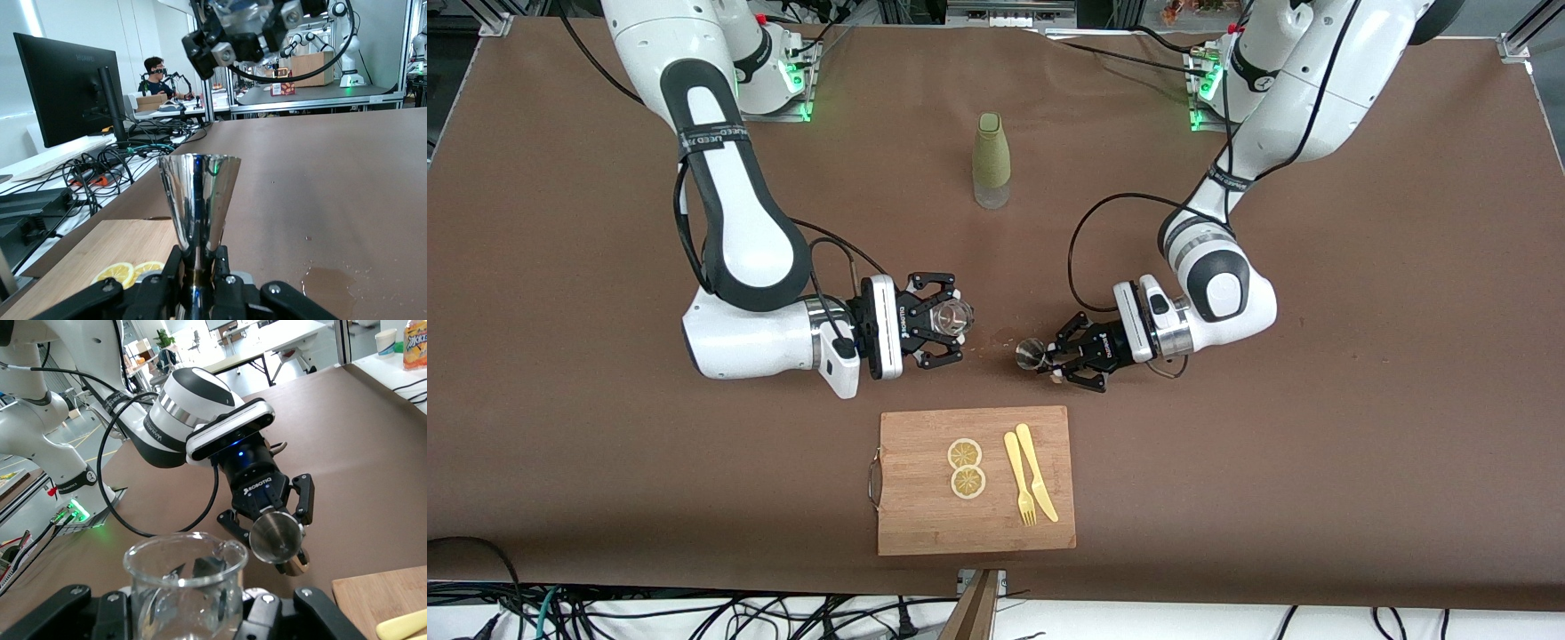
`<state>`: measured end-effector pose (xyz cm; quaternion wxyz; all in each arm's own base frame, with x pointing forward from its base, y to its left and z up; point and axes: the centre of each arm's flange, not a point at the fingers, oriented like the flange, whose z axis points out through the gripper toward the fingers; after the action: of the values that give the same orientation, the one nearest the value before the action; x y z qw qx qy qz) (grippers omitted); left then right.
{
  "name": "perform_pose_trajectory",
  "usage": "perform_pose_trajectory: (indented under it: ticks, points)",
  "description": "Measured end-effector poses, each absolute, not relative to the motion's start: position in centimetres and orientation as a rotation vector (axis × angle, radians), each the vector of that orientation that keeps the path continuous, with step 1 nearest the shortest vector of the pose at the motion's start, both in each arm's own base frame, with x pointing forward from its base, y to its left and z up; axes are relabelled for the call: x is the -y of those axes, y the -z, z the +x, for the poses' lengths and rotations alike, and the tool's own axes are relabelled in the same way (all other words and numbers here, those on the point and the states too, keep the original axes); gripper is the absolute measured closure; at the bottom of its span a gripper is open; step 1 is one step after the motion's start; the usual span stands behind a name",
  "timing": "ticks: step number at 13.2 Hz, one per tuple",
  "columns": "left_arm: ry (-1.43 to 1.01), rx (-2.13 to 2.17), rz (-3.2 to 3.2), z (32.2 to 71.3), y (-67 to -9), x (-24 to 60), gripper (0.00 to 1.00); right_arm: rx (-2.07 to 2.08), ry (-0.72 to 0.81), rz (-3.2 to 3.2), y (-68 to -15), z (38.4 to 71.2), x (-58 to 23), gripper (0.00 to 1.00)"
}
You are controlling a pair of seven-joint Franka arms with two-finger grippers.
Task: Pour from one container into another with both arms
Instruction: 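Tilt the beaker with the right gripper, pouring into the held jigger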
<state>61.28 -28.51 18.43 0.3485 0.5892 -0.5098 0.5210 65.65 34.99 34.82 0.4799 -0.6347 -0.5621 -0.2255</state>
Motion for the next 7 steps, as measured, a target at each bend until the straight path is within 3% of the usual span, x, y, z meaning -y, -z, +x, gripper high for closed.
perform_pose_trajectory:
  ticks: [7]
  points:
    - [-1.38,1.219,1.472,59.3,-17.3,32.2,0.78,1.387,0.537,-1.565,-36.0,65.5,-36.0,0.86]
